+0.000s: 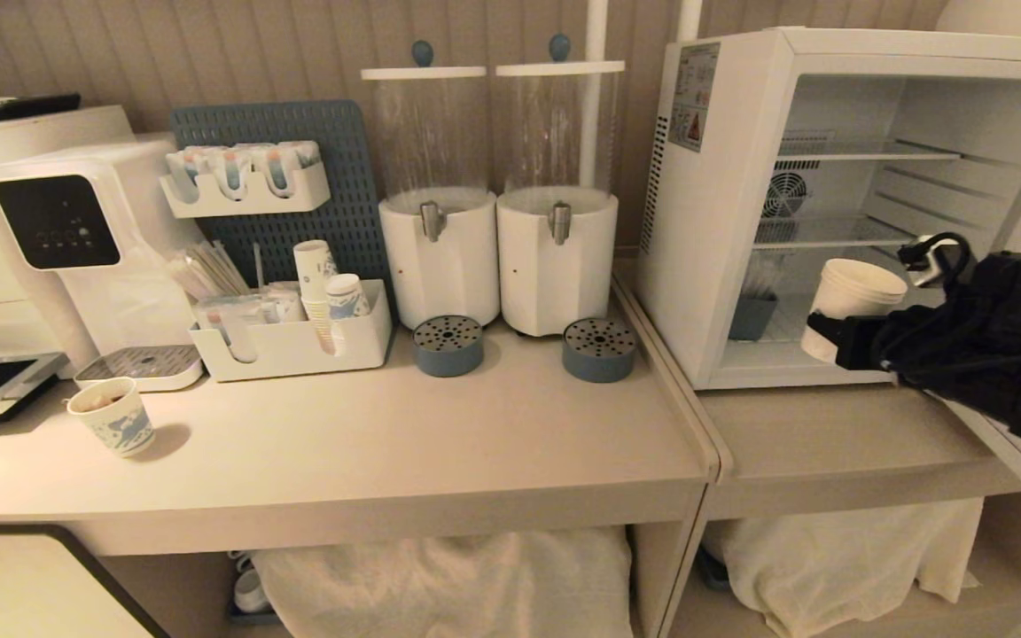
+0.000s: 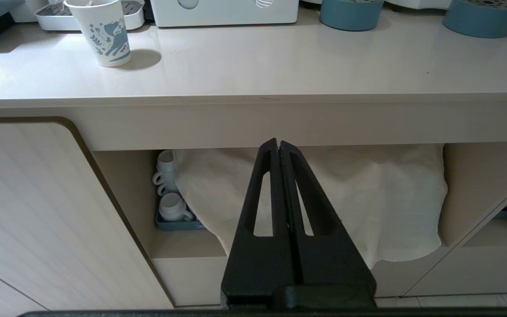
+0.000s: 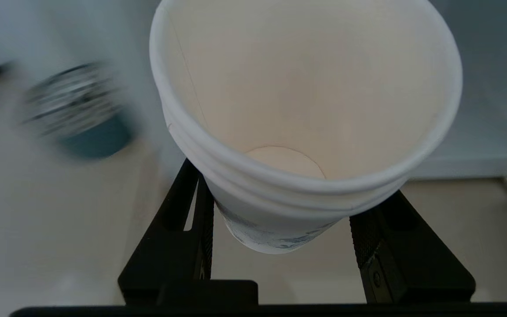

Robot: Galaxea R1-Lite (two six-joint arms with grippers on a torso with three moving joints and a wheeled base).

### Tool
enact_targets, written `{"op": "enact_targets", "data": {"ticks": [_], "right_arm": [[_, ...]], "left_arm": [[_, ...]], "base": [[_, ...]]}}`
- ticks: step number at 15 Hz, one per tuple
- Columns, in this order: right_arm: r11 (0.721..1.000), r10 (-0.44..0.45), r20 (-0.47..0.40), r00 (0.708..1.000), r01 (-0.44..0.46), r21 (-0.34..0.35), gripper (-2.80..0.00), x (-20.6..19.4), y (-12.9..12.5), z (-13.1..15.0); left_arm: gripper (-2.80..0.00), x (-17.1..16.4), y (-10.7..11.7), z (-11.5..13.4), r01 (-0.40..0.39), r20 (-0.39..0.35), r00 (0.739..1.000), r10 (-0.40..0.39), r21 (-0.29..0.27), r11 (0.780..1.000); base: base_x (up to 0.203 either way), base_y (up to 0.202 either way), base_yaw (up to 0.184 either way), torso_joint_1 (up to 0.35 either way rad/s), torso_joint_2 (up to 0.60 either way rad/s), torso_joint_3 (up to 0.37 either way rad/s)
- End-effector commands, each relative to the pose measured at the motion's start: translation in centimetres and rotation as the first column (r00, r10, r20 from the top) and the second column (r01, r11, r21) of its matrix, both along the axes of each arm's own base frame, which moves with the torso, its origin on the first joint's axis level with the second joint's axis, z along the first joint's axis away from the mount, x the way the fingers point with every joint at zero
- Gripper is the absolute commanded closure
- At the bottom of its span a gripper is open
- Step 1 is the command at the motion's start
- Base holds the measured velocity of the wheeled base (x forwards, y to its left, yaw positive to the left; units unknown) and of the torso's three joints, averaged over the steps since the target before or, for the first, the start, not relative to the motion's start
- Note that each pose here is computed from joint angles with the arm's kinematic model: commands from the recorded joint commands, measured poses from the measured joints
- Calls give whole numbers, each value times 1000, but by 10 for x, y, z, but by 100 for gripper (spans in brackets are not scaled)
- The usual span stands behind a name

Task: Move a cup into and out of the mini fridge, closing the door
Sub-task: Put the paper cup in the freezer

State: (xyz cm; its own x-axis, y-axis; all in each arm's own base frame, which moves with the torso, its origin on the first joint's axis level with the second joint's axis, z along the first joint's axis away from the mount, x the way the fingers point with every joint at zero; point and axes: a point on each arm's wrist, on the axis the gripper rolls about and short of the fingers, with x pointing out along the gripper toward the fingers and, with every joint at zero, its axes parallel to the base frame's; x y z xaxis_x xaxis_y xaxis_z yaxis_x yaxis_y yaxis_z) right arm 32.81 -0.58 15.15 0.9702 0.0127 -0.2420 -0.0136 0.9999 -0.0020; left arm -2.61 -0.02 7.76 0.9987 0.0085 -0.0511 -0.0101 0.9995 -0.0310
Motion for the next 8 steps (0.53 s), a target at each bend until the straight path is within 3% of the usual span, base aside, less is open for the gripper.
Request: {"op": "enact_targets", "data": {"ticks": [1,3,4,8], "right_arm": [[993,-117,8,993,117,-25,0,45,-11,-61],[958,-277,158,948,285,-28,0,56,-26,-66],[940,-329,191,925,340,-24,0,57,-31,-68],[915,-382,237,893,402,-41,0,65,-48,-72]], "left_arm": [[0,0,0,0,-1,0,1000,1,-1,1000],[0,0,0,0,-1,0,1000,1,-1,1000],[0,0,0,0,-1,0,1000,1,-1,1000],[0,0,0,0,-1,1,1000,1,-3,1000]], "base": [[0,0,0,0,0,0],[0,0,0,0,0,0],[0,0,0,0,0,0],[0,0,0,0,0,0]]}}
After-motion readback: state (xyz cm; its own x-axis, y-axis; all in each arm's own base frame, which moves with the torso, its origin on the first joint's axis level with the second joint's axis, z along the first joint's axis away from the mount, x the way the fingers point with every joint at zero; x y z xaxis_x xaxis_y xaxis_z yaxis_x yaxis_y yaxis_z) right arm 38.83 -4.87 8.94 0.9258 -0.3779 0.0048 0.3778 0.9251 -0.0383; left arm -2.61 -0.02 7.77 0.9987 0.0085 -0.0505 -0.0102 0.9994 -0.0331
